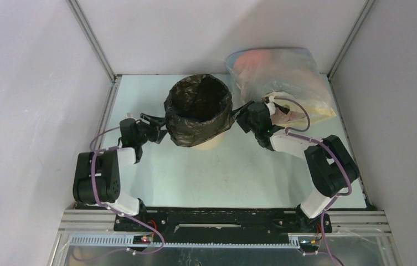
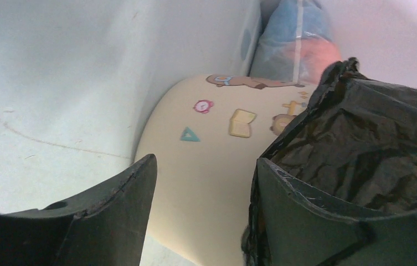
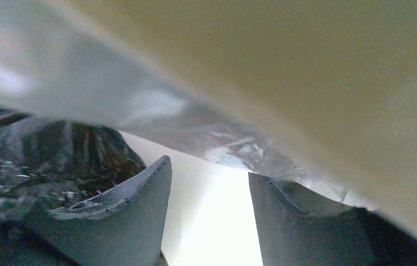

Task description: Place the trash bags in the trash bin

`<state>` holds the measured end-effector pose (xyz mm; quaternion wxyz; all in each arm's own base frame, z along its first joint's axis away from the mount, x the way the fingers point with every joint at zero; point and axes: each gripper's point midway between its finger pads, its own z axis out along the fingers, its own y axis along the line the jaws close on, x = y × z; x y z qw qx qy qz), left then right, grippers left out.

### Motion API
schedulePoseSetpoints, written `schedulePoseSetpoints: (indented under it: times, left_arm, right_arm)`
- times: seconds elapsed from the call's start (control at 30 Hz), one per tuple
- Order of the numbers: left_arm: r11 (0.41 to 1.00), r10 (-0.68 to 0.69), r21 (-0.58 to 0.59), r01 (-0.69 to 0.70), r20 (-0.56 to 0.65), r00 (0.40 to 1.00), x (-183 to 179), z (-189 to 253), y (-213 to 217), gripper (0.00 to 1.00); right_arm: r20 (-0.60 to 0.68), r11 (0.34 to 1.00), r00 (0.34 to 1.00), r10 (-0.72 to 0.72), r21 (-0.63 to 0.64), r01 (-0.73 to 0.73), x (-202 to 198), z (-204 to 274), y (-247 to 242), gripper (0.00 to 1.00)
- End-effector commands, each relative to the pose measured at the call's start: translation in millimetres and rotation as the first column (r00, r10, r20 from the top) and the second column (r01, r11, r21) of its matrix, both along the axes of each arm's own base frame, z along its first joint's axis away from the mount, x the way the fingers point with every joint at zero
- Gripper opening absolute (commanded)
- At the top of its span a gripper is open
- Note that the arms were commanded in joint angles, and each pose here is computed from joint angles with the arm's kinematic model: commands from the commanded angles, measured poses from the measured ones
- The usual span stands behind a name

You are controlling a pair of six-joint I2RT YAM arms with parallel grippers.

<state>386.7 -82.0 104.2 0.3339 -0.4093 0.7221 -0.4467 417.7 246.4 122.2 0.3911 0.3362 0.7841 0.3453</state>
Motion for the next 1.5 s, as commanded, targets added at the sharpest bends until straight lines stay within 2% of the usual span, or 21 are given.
schedulePoseSetpoints:
  times: [0.0,0.17,0.37,0.6,0.63,0.77,0.83,0.87,1.1,1.17,1.3,1.33,1.37,1.47]
  left_arm:
    - [0.999,-0.014,0.051,0.013,0.012,1.000,-4.9,-14.1,1.1,0.71]
    - [0.995,0.032,0.093,-0.036,0.048,0.998,-6.1,-4.2,13.9,0.73]
    - [0.964,0.088,0.241,-0.108,0.094,0.992,-18.0,27.4,33.8,0.78]
    - [0.910,0.148,0.365,-0.195,0.152,0.977,-40.8,65.4,53.5,0.83]
    - [0.910,0.142,0.369,-0.192,0.158,0.977,-42.8,69.0,52.7,0.83]
    - [0.921,0.078,0.363,-0.141,0.183,0.980,-46.7,81.6,42.4,0.81]
    - [0.924,0.045,0.365,-0.112,0.188,0.981,-48.8,85.2,37.8,0.80]
    - [0.925,0.033,0.366,-0.102,0.192,0.981,-50.1,86.8,36.0,0.80]
    - [0.924,-0.013,0.376,-0.075,0.226,0.974,-58.8,94.8,29.7,0.81]
    - [0.927,-0.044,0.372,-0.050,0.240,0.970,-59.1,97.6,24.5,0.81]
    - [0.929,-0.095,0.371,0.003,0.231,0.968,-59.1,93.3,17.1,0.81]
    - [0.928,-0.100,0.373,0.008,0.227,0.969,-59.0,91.7,16.7,0.81]
    - [0.928,-0.105,0.373,0.014,0.225,0.969,-59.1,91.0,16.0,0.81]
    - [0.928,-0.106,0.373,0.013,0.230,0.967,-58.7,90.0,15.9,0.82]
  right_arm:
    - [0.012,0.999,1.000,-0.026,-0.019,0.026,-2.1,-5.2,-7.7,0.56]
    - [0.065,0.995,0.996,-0.057,-0.076,0.062,-6.3,17.7,-23.7,0.58]
    - [0.172,0.984,0.984,-0.051,-0.158,0.079,-20.3,63.7,-36.9,0.58]
    - [0.369,0.950,0.930,0.006,-0.293,0.110,-55.2,135.9,-40.5,0.57]
    - [0.403,0.943,0.914,0.038,-0.316,0.100,-59.3,147.0,-37.9,0.55]
    - [0.472,0.883,0.851,0.232,-0.469,0.019,-68.5,198.5,-17.1,0.32]
    - [0.441,0.829,0.820,0.365,-0.555,-0.070,-70.4,211.5,-1.4,0.07]
    - [0.409,0.796,0.805,0.429,-0.592,-0.124,-72.3,212.2,7.2,0.00]
    - [0.240,0.633,0.719,0.652,-0.694,-0.343,-73.4,204.0,55.9,0.00]
    - [0.135,0.552,0.694,0.707,-0.719,-0.422,-73.3,186.2,70.7,0.00]
    - [-0.044,0.395,0.646,0.762,-0.760,-0.517,-69.4,168.2,94.7,0.00]
    - [-0.060,0.374,0.639,0.767,-0.767,-0.521,-66.2,174.9,100.1,0.00]
    - [-0.122,0.329,0.627,0.769,-0.766,-0.552,-65.3,159.6,103.2,0.00]
    - [-0.196,0.264,0.605,0.772,-0.767,-0.585,-58.9,152.4,113.7,0.00]
